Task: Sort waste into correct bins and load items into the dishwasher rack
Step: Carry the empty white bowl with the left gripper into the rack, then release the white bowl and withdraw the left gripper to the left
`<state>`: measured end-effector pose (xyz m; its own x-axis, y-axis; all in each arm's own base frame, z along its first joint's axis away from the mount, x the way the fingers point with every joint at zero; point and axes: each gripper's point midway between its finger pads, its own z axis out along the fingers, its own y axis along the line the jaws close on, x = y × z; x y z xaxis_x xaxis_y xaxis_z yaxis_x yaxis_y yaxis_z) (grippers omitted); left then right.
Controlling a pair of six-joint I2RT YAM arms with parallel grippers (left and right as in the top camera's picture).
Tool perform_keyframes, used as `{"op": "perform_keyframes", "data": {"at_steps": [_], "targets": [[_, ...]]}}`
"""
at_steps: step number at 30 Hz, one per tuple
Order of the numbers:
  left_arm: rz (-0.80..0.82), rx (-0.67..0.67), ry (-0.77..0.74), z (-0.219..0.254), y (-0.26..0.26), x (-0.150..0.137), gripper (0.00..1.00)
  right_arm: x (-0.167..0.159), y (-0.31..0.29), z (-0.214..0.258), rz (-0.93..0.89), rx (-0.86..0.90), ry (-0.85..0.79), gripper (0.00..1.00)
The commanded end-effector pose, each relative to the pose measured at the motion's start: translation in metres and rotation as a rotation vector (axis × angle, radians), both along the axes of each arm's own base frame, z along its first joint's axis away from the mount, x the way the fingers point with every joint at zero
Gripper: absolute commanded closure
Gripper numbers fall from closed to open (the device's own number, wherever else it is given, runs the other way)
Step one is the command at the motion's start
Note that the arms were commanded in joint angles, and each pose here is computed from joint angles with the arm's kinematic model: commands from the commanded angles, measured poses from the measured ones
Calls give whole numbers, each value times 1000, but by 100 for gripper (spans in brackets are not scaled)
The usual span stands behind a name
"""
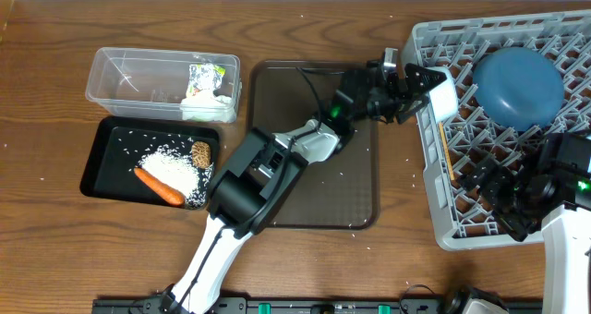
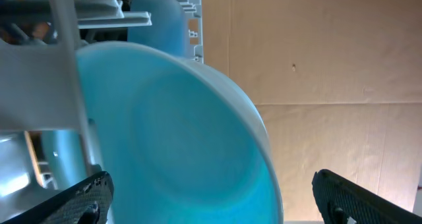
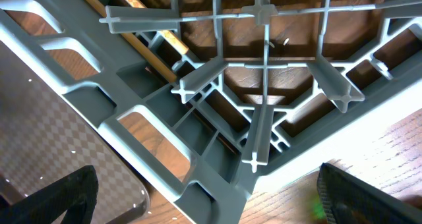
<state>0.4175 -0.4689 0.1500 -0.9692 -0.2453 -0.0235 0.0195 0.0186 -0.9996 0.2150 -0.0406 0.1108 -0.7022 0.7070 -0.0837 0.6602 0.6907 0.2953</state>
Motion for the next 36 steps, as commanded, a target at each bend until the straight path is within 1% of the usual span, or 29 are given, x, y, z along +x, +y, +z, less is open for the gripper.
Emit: {"op": "perform_keyframes", "data": {"at_steps": [1, 4, 10, 13, 15, 16, 18, 19, 21, 22, 23, 26, 29, 32, 34, 36], "targets": [[-43, 11, -32, 2, 12, 4, 2, 0, -2, 1, 6, -12, -6, 1], [-43, 3, -51, 11, 25, 13, 2, 0, -3, 1, 7, -13, -7, 1], [-68, -5, -172, 50, 53, 21, 2, 1, -3, 1, 7, -14, -9, 1], [-99, 62, -244, 66, 70, 18, 2, 1, -3, 1, 8, -13, -10, 1], [-89, 189, -278, 67, 88, 16, 2, 2, 2, 2, 33, 2, -22, 1], [-65, 282, -294, 63, 100, 16, 2, 5, 6, 4, 64, 20, -43, 1], [23, 559, -314, 51, 140, 13, 2, 13, 18, 10, 153, 69, -110, 5], [73, 720, -323, 47, 166, 9, 2, 18, 25, 14, 193, 98, -152, 6], [138, 943, -340, 52, 210, -2, 2, 25, 33, 22, 246, 126, -215, 8], [166, 1054, -351, 60, 237, -12, 2, 28, 34, 26, 265, 122, -249, 8], [185, 1123, -352, 68, 255, -20, 2, 31, 35, 31, 284, 115, -280, 8], [238, 1269, -348, 93, 306, -49, 2, 39, 38, 48, 352, 57, -386, 8], [316, 1382, -328, 119, 354, -81, 2, 46, 48, 78, 458, -26, -540, 8], [384, 1457, -309, 139, 389, -114, 2, 45, 65, 122, 577, -127, -738, 7], [414, 1496, -300, 148, 407, -136, 2, 41, 72, 150, 636, -202, -853, 5], [441, 1526, -299, 157, 422, -158, 2, 33, 79, 179, 667, -266, -965, 1]]}}
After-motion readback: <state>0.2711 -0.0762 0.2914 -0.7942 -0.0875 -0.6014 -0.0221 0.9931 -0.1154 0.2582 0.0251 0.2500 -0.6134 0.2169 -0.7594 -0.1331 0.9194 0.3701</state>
